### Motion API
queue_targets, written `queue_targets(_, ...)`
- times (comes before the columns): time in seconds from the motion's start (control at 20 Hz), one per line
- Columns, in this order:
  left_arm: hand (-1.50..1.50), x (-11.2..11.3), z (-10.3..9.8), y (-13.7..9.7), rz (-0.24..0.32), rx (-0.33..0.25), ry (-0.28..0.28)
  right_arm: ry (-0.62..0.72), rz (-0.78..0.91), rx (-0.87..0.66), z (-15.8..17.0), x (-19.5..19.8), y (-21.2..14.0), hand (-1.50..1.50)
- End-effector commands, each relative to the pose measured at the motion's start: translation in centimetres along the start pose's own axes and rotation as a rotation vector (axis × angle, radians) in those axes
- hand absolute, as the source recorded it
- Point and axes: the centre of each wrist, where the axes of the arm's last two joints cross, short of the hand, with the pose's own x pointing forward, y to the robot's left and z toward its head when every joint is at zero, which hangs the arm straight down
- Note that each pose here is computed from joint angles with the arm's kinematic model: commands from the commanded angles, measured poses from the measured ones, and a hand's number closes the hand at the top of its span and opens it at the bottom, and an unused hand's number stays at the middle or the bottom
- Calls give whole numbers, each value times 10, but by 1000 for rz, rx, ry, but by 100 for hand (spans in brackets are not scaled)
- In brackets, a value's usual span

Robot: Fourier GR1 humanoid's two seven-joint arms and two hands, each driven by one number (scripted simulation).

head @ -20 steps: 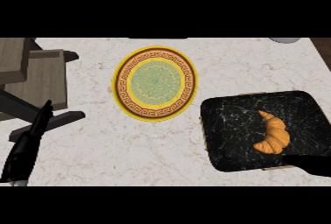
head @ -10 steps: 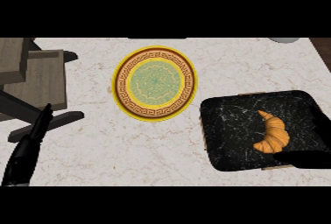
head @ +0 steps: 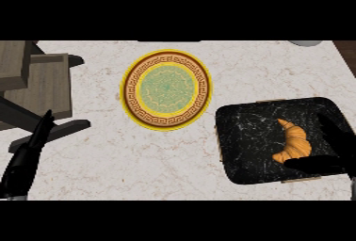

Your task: Pick the croissant from the tray and place it in the plate

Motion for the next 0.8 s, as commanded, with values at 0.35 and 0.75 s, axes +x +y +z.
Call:
queue_targets(0.35, 0, 5, 8, -7, 3, 1, -2, -7, 16, 28, -25, -26, 22, -150)
queue_targets(0.75, 0, 9, -1, 5, -9, 17, -6, -88, -32, -25, -15, -24, 26, 150)
